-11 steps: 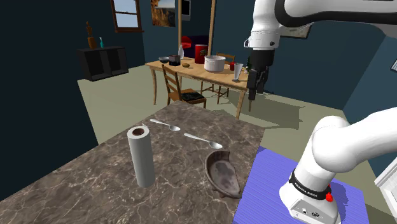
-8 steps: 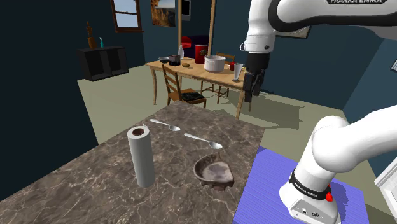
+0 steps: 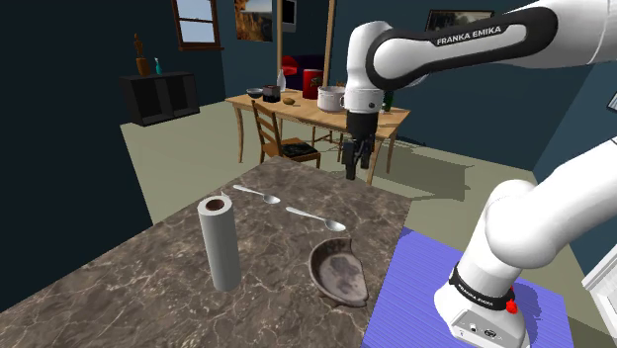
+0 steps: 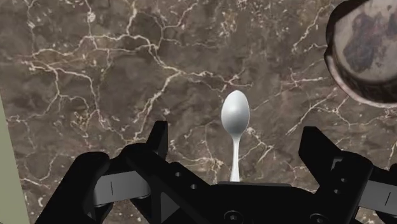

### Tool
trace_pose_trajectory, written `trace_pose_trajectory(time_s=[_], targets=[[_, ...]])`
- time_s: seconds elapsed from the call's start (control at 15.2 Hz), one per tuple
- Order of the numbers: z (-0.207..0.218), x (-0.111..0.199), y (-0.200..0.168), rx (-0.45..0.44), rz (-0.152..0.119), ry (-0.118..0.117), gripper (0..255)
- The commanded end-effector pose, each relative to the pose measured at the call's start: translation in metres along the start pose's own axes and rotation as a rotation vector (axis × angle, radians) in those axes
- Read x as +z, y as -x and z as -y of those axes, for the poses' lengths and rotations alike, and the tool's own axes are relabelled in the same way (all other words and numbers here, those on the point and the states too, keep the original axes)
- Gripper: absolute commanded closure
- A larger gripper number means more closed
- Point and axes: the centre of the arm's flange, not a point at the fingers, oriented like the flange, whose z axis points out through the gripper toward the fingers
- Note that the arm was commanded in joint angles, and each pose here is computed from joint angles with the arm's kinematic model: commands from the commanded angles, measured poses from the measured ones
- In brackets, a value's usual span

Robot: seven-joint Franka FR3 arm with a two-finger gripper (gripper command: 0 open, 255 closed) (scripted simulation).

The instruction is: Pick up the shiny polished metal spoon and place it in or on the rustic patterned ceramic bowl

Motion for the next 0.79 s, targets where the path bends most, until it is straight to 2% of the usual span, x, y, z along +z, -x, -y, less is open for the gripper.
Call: trace_pose_trajectory(time_s=[0.0, 0.73], targets=[[0.002, 0.015, -0.02, -0.013, 0.002, -0.008, 0], [0.023, 0.11, -0.131, -0.08, 0.025, -0.051, 0]])
